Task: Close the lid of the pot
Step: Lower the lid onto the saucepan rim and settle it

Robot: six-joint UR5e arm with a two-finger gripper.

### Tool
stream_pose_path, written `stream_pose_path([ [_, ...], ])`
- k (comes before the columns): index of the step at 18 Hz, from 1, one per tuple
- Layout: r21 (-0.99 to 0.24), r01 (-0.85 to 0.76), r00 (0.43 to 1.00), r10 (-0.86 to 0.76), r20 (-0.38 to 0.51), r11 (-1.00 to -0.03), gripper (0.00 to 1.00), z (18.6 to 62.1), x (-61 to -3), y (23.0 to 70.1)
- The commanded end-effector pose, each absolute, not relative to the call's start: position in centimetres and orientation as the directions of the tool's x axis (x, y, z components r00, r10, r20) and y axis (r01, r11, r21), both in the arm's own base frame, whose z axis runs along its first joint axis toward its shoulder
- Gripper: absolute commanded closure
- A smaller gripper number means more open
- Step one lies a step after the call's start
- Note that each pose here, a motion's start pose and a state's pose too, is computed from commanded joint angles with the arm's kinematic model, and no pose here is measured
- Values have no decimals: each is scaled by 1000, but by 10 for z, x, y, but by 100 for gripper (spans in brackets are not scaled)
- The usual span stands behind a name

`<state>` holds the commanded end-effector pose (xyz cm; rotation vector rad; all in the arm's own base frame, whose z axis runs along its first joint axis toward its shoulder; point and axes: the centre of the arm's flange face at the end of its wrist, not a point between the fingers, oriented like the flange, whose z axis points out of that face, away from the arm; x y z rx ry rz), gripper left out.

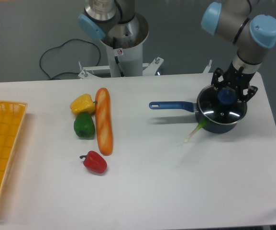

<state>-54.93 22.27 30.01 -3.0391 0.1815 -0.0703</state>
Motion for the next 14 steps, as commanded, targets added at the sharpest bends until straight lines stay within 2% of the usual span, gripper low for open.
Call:
stream_pose_path([
  [14,-101,-117,991,-122,48,-988,53,296,-550,217],
])
